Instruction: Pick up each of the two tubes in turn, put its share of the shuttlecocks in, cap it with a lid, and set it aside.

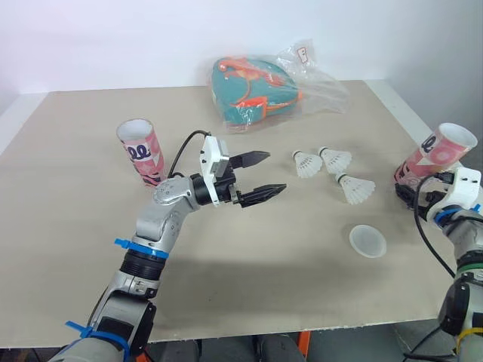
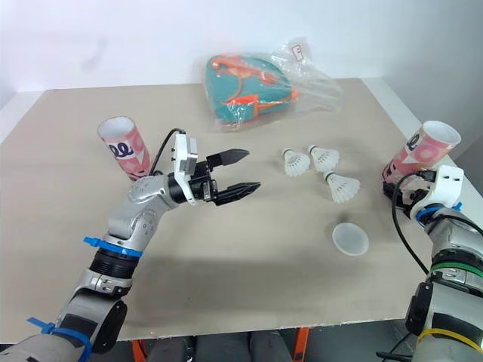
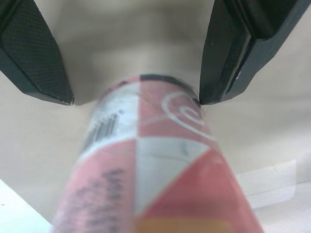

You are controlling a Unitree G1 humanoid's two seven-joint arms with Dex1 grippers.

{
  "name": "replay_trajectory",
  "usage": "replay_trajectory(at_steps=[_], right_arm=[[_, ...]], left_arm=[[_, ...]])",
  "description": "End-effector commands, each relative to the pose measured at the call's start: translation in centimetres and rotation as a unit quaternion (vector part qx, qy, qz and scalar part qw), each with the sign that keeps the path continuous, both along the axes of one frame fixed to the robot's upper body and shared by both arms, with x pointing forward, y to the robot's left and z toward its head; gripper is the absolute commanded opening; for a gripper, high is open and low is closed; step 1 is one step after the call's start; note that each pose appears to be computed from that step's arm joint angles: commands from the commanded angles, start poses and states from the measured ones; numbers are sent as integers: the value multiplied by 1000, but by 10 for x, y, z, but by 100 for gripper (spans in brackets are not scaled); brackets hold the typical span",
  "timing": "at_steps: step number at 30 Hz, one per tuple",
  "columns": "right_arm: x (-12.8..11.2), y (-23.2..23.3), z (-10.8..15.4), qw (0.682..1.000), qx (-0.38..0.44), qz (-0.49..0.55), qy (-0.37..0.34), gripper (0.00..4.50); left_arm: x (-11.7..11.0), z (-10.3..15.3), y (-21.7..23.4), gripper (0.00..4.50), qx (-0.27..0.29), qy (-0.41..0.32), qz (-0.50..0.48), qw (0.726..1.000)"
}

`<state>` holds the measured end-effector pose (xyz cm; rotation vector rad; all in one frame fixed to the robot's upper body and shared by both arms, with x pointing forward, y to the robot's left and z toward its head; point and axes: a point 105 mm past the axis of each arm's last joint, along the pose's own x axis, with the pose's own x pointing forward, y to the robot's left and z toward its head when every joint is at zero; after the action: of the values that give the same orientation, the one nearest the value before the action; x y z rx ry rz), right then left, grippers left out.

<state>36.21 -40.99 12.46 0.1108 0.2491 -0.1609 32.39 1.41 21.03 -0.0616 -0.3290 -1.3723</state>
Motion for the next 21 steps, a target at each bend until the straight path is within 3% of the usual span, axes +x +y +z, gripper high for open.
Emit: replay_trajectory(at_steps=[1, 7, 11, 16, 21], right_arm=[[-7, -8, 15, 1000, -3, 9, -20, 441], [-28, -8, 6, 998, -7, 62, 15, 441], [-44, 12, 20, 988, -9, 156, -3, 441], [-64, 110, 57, 928, -23, 367, -50, 441], [-76, 195, 52, 863, -21, 503, -32, 441]], left_arm=[[-9, 10, 2, 450, -11, -17, -18, 1000], [-12, 5, 12, 450, -2, -13, -10, 1000], [-10, 1, 30, 450, -3, 0, 33, 999], [-22, -18, 63, 450, 6, 48, 108, 993], [-21, -40, 105, 450, 18, 86, 250, 964]])
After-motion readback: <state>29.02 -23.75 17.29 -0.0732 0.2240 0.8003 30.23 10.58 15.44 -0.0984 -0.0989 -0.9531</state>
